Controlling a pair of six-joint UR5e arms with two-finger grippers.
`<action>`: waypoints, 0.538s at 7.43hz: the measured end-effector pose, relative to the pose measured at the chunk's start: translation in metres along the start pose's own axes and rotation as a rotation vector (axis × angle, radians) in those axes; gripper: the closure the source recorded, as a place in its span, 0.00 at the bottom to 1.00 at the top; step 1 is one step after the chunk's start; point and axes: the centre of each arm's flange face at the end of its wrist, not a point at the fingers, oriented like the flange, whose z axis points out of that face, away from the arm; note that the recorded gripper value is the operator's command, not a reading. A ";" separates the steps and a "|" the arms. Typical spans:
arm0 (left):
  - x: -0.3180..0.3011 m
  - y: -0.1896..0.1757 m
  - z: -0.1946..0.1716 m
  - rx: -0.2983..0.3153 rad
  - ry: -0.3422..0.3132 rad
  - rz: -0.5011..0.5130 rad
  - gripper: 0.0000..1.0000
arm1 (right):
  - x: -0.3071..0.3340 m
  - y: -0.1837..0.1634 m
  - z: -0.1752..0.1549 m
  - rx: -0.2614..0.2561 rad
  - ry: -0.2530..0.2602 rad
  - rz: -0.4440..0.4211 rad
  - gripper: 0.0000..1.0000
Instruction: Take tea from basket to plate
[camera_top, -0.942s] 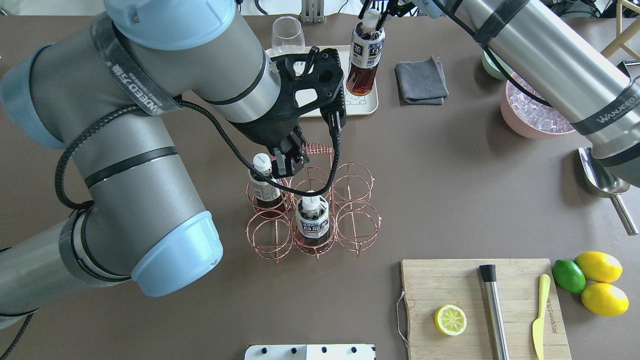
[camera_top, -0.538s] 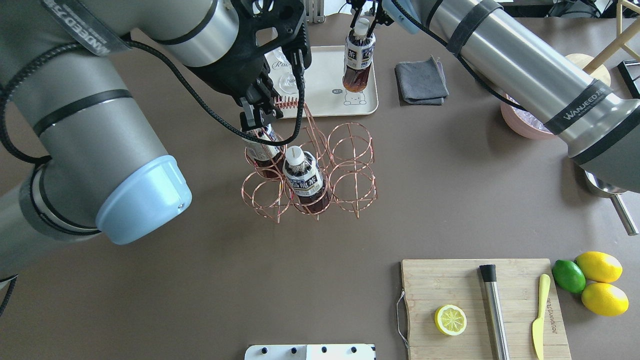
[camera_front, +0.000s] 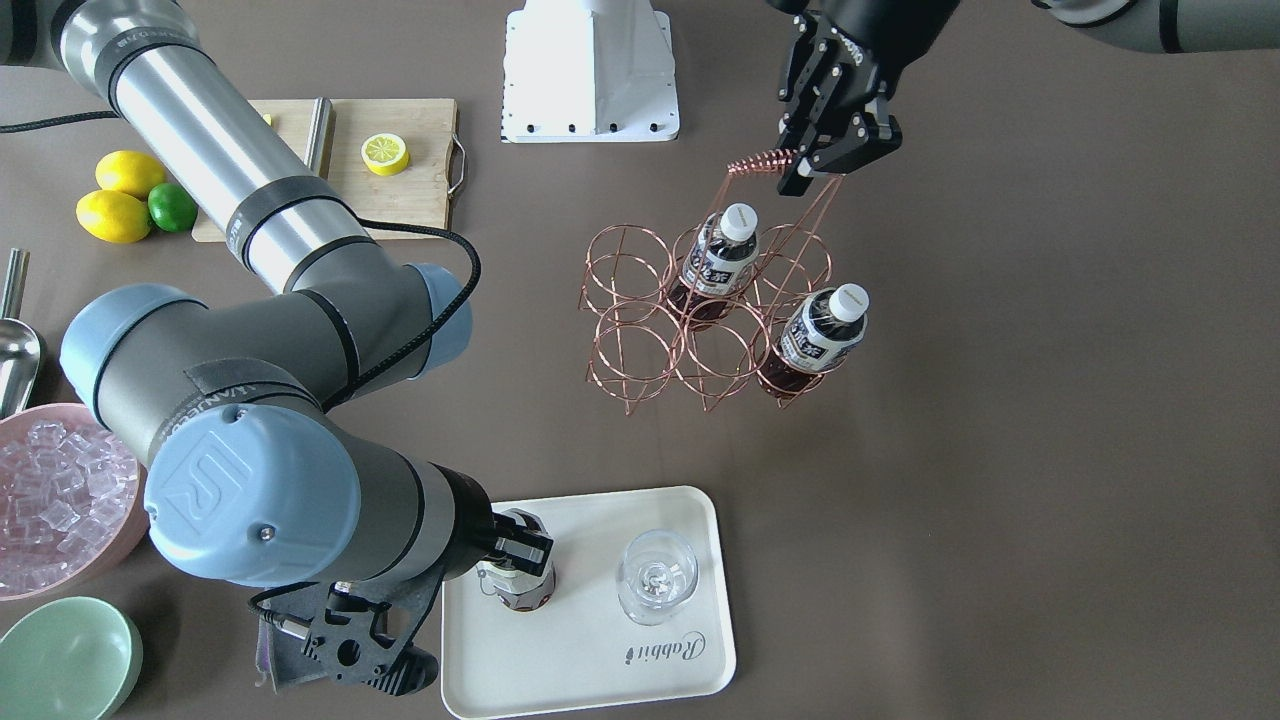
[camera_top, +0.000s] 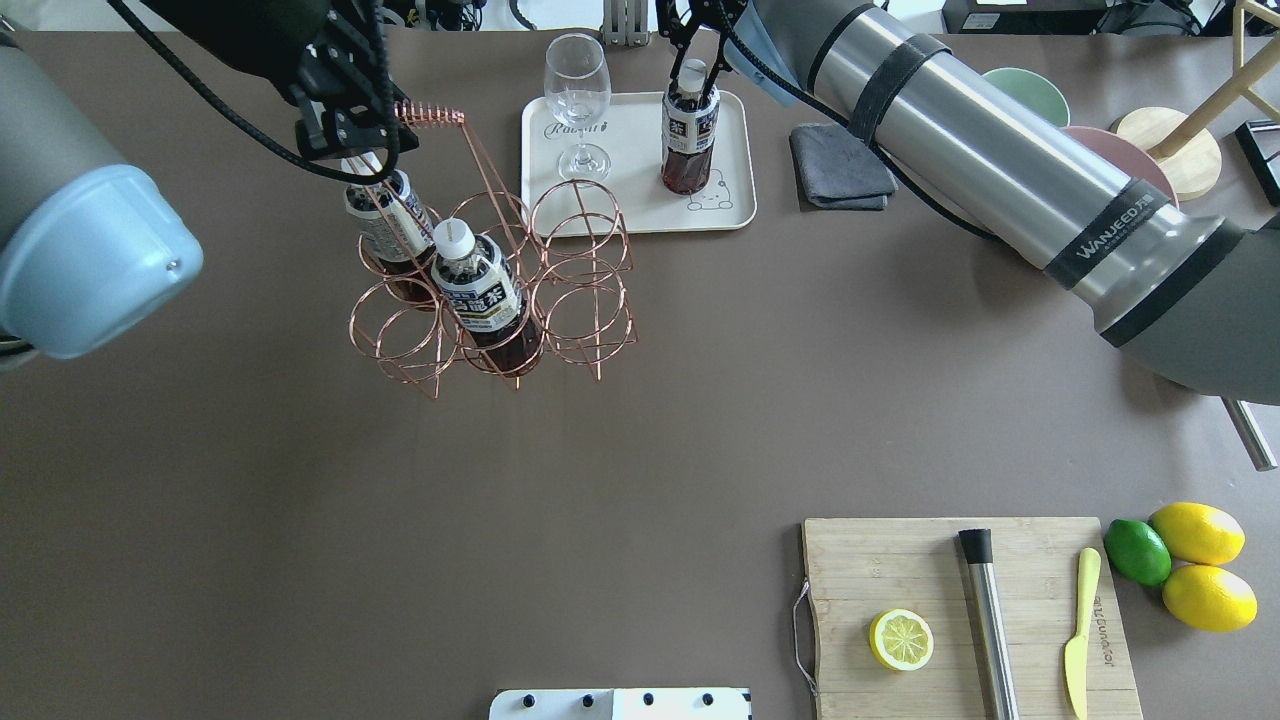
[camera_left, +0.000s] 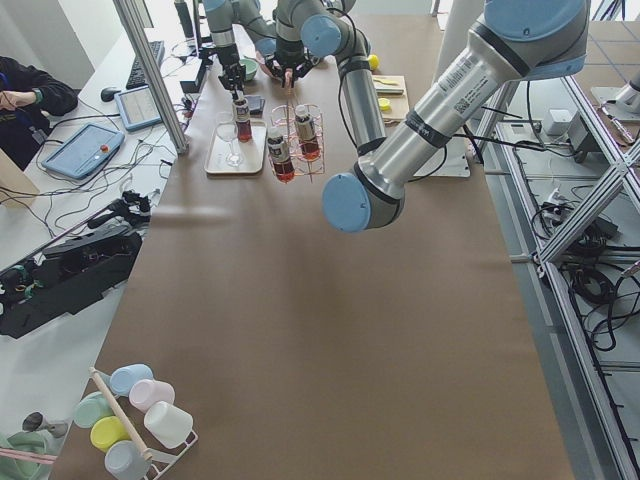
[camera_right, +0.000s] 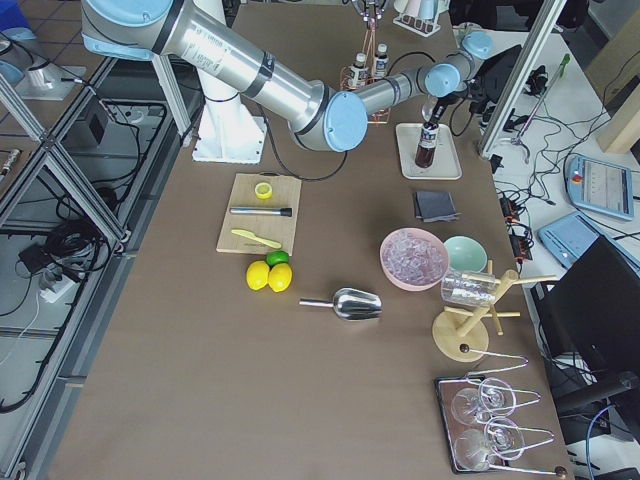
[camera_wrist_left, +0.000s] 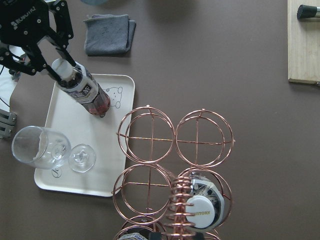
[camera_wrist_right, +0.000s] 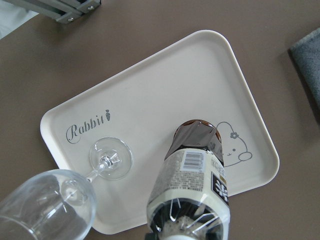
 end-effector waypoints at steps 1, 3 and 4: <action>-0.016 0.033 -0.016 -0.002 -0.004 -0.011 1.00 | -0.001 0.002 0.005 0.002 0.001 -0.009 0.00; -0.047 0.107 -0.057 0.006 -0.013 -0.038 1.00 | 0.003 -0.002 0.011 -0.002 0.015 -0.038 0.00; -0.058 0.142 -0.077 0.005 -0.034 -0.059 1.00 | 0.002 -0.003 0.004 -0.001 0.013 -0.063 0.00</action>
